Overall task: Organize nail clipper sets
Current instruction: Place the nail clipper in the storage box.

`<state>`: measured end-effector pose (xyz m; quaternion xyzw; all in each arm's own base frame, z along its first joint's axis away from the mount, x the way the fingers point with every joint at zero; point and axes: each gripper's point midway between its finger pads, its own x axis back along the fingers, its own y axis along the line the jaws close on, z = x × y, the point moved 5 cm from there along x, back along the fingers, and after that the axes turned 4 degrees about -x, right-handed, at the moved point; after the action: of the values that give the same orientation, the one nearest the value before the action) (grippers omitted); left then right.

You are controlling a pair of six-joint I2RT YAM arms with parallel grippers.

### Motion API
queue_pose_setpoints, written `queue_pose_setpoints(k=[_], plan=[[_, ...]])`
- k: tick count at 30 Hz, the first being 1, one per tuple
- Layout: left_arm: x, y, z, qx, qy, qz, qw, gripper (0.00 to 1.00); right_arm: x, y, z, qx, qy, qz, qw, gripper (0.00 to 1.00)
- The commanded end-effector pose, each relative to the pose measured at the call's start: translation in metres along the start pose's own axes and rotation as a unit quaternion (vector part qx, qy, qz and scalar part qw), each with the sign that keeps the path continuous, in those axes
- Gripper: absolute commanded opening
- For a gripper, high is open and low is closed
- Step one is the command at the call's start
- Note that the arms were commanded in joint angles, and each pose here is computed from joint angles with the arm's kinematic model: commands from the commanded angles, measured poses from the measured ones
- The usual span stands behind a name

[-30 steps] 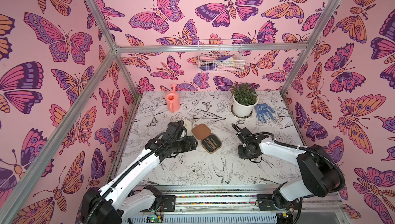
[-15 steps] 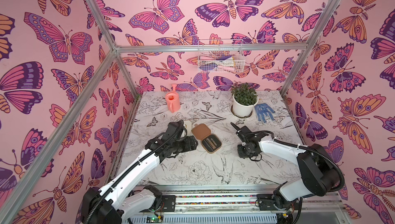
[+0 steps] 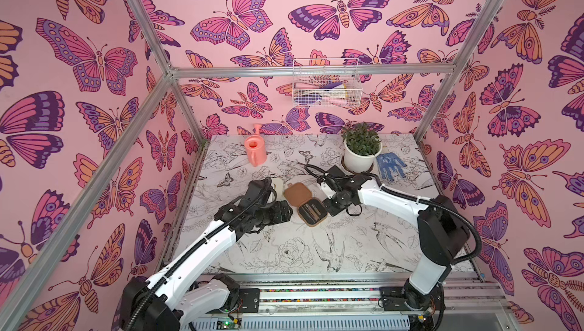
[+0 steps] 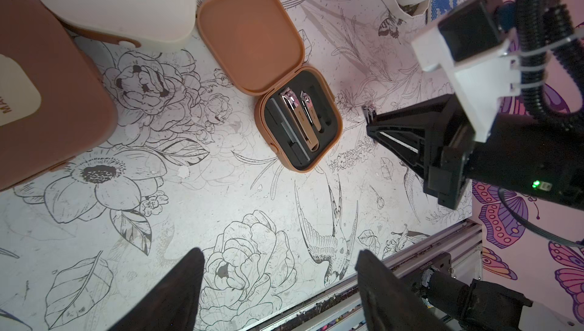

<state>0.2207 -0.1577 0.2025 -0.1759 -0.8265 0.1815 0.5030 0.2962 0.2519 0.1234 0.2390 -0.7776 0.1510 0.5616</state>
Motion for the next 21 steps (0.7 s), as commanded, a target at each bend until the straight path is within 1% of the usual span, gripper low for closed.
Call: queue_pose_setpoints(k=[1,7,21], plan=[[-0.003,0.002,0.001,-0.004,0.004,-0.005,1.000,0.78,-0.004,0.011,-0.011,0.057,0.008,-0.007,0.998,0.00],[-0.005,0.002,0.001,-0.003,0.007,-0.007,1.000,0.78,-0.019,0.017,-0.020,0.062,0.031,0.003,0.998,0.00],[-0.006,0.003,0.002,-0.005,0.009,-0.009,1.000,0.78,-0.034,0.017,-0.020,0.021,0.068,0.015,0.997,0.00]])
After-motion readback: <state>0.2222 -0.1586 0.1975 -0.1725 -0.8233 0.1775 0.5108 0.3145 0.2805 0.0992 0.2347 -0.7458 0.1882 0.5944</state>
